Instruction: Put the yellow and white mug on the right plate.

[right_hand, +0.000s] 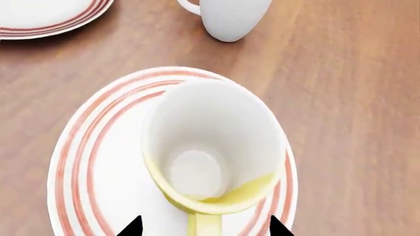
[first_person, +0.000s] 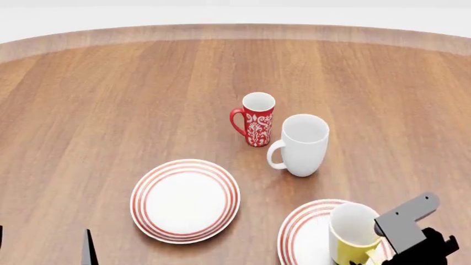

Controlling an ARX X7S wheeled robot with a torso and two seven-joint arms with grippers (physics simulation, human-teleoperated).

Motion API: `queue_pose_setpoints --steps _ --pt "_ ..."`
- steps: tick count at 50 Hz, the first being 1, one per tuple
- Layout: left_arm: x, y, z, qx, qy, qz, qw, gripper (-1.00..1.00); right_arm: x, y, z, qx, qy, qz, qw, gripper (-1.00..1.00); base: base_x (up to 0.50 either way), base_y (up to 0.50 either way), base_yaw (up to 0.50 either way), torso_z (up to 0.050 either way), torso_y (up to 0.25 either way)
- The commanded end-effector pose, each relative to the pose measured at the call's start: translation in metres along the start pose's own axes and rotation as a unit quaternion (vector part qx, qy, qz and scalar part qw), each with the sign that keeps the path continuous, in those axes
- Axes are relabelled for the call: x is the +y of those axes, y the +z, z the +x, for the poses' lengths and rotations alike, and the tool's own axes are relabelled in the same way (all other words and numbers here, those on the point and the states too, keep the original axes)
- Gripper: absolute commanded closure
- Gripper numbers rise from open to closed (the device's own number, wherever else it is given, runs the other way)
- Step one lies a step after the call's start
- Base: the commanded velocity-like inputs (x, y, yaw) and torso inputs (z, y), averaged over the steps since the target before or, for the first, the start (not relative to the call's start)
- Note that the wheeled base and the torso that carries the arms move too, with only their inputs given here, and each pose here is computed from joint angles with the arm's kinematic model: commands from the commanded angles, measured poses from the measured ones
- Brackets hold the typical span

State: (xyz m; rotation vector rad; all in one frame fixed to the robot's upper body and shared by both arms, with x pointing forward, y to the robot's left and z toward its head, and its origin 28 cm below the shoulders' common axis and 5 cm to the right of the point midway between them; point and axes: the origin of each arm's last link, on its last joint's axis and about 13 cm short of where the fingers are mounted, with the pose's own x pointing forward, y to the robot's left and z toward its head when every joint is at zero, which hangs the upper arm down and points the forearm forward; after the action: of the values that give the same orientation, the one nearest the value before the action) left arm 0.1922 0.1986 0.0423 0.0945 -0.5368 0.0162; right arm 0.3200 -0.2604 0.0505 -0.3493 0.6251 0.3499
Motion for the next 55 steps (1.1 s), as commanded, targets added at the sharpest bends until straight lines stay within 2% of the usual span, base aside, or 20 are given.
queue_pose_setpoints --steps 1,12,19,26,30,34,36,37,38,40,41,42,43,44,47,49,50,53,54,55 --pt "0.000 0.001 0.003 -0.008 0.003 0.000 1.000 -1.00 0.004 0.001 -0.001 -0.004 0.009 -0.002 1.000 -1.00 0.00 0.00 0.00 0.000 0.000" --pt "0.000 0.001 0.002 -0.008 0.003 -0.002 1.000 -1.00 0.011 -0.008 -0.050 -0.038 0.004 0.011 0.999 -1.00 0.00 0.00 0.00 0.000 0.000" --pt "0.001 0.004 0.003 -0.008 0.007 -0.004 1.000 -1.00 0.017 -0.025 -0.085 -0.081 -0.023 0.045 0.995 -1.00 0.00 0.00 0.00 0.000 0.000" --pt "0.002 0.006 0.004 -0.012 0.010 0.000 1.000 -1.00 0.029 -0.026 -0.118 -0.171 -0.043 0.105 0.979 -1.00 0.00 0.00 0.00 0.000 0.000" --pt "0.002 0.006 0.004 -0.013 0.008 0.004 1.000 -1.00 0.033 -0.029 -0.129 -0.200 -0.058 0.117 0.971 -1.00 0.00 0.00 0.00 0.000 0.000" --pt "0.008 0.005 0.005 -0.010 0.007 0.015 1.000 -1.00 0.036 -0.039 -0.135 -0.256 -0.074 0.151 0.952 -1.00 0.00 0.00 0.00 0.000 0.000" --pt "0.014 0.004 0.004 -0.016 0.003 0.033 0.999 -1.00 0.036 -0.043 -0.132 -0.285 -0.091 0.174 0.938 -1.00 0.00 0.00 0.00 0.000 0.000" --pt "0.023 0.006 0.001 -0.031 -0.004 0.050 0.998 -1.00 0.038 -0.041 -0.131 -0.364 -0.110 0.186 0.906 -1.00 0.00 0.00 0.00 0.000 0.000" --pt "0.032 0.006 -0.001 -0.036 -0.001 0.073 0.997 -1.00 0.040 -0.040 -0.129 -0.397 -0.143 0.196 0.885 -1.00 0.00 0.00 0.00 0.000 0.000" --pt "0.041 0.005 -0.003 -0.019 0.009 0.082 0.996 -1.00 0.040 -0.040 -0.124 -0.434 -0.177 0.197 0.861 -1.00 0.00 0.00 0.00 0.000 0.000" --pt "0.049 0.003 -0.006 -0.016 0.014 0.101 0.995 -1.00 0.041 -0.037 -0.123 -0.472 -0.191 0.229 0.829 -1.00 0.00 0.00 0.00 0.000 0.000" --pt "0.053 0.002 -0.008 -0.017 0.018 0.109 0.994 -1.00 0.041 -0.036 -0.122 -0.471 -0.188 0.251 0.825 -1.00 0.00 0.00 0.00 0.000 0.000" --pt "0.064 -0.002 -0.012 0.000 0.031 0.128 0.991 -1.00 0.042 -0.034 -0.119 -0.496 -0.196 0.249 0.809 -1.00 0.00 0.00 0.00 0.000 0.000" --pt "0.069 -0.005 -0.012 0.009 0.042 0.135 0.990 -1.00 0.044 -0.034 -0.118 -0.502 -0.206 0.242 0.805 -1.00 0.00 0.00 0.00 0.000 0.000" --pt "0.089 -0.010 -0.003 0.025 0.126 0.150 0.980 -1.00 0.044 -0.028 -0.120 -0.549 -0.245 0.260 0.756 -1.00 0.00 0.00 0.00 0.000 0.000" --pt "0.101 -0.014 0.006 0.043 0.185 0.144 0.971 -1.00 0.040 -0.025 -0.118 -0.559 -0.283 0.251 0.738 -1.00 0.00 0.00 0.00 0.000 0.000" --pt "0.112 -0.022 0.011 0.068 0.251 0.136 0.956 -1.00 0.037 -0.023 -0.118 -0.574 -0.312 0.247 0.716 -1.00 0.00 0.00 0.00 0.000 0.000" --pt "0.127 -0.034 0.013 0.106 0.321 0.117 0.934 -1.00 0.030 -0.024 -0.115 -0.579 -0.364 0.256 0.683 -1.00 0.00 0.00 0.00 0.000 0.000" --pt "0.137 -0.035 0.018 0.094 0.350 0.126 0.923 -1.00 0.027 -0.022 -0.117 -0.591 -0.405 0.245 0.653 -1.00 0.00 0.00 0.00 0.000 0.000" --pt "0.142 -0.032 0.023 0.086 0.367 0.122 0.918 -1.00 0.025 -0.019 -0.118 -0.596 -0.422 0.241 0.639 -1.00 0.00 0.00 0.00 0.000 0.000"
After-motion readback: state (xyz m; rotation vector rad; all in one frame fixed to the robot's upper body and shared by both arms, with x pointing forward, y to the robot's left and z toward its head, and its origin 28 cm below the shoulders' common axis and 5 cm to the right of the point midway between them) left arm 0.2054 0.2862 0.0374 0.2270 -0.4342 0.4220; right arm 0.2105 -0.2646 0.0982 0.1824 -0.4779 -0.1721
